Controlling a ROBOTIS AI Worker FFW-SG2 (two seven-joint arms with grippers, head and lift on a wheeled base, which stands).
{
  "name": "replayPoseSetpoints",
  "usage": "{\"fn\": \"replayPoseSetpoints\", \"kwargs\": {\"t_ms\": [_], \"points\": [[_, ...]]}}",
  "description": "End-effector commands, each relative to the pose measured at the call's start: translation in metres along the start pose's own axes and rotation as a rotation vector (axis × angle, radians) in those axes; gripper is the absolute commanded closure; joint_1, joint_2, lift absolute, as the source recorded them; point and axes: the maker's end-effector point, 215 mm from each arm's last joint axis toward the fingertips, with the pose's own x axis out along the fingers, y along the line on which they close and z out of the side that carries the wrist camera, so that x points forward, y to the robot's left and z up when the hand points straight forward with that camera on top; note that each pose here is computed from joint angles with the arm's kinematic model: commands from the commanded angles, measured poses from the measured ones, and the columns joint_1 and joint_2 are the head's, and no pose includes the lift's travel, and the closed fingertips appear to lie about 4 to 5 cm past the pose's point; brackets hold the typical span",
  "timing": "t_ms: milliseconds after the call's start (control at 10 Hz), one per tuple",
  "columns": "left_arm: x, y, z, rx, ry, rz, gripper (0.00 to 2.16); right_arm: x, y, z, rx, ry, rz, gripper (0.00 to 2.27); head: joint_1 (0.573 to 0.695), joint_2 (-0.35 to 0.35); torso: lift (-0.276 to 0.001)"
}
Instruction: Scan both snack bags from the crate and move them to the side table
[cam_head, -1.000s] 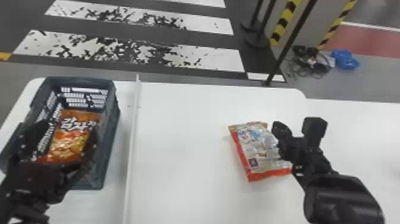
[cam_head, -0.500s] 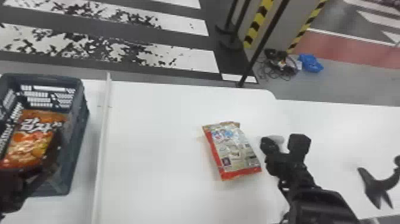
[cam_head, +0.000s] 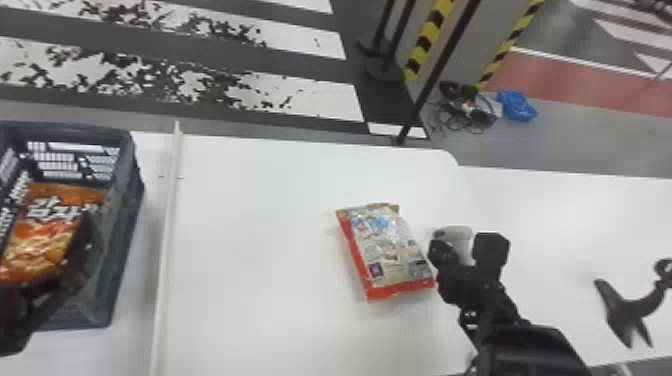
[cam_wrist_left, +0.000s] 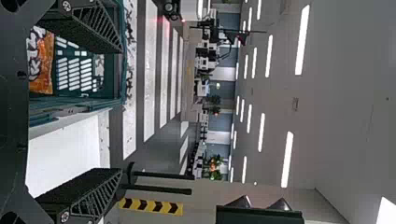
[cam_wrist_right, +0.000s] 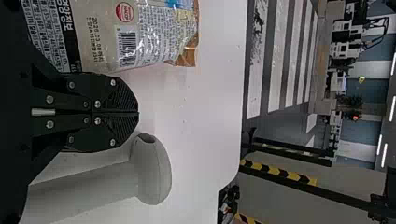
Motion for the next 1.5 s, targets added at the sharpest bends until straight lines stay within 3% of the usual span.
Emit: {"fn": "replayPoseSetpoints", "kwargs": {"t_ms": [0,600,800,900,1000,1100,1200,1400], "points": [[0.0,0.0,-0.001,-0.002,0.002,0.0,0.09,0.0,0.002,-0.002,-0.001,0.005,0.003,2.2,0.695,-0.291,-0.075],[0.002,0.001,-0.001,-0.004,0.0,0.001,0.09,-0.006,0.007,-0.011,-0.007,0.013,0.011,2.2,0.695,-0.283,-0.075],[0.002,0.001,-0.001,-0.003,0.001,0.0,0.09,-0.016,0.002,0.01,0.001,-0.033,-0.009,2.13,0.695,-0.286,-0.075],[0.002,0.001,-0.001,-0.004,0.0,0.001,0.09,-0.03,0.003,0.033,-0.007,-0.086,-0.012,1.82,0.695,-0.287,-0.075],[0.002,0.0,-0.001,-0.005,0.0,0.0,0.1,-0.045,0.006,0.052,-0.026,-0.123,-0.008,0.67,0.695,-0.287,-0.075],[0.002,-0.002,-0.001,-0.009,0.0,0.0,0.1,-0.053,-0.001,0.059,-0.044,-0.127,-0.024,0.01,0.695,-0.282,-0.075],[0.002,-0.003,-0.002,-0.008,0.003,0.0,0.1,-0.059,-0.015,0.06,-0.051,-0.126,-0.047,0.0,0.695,-0.281,-0.075],[0.002,-0.003,-0.004,-0.008,0.011,-0.001,0.1,-0.063,-0.051,0.03,-0.091,-0.024,-0.086,0.0,0.695,-0.315,-0.075]]}}
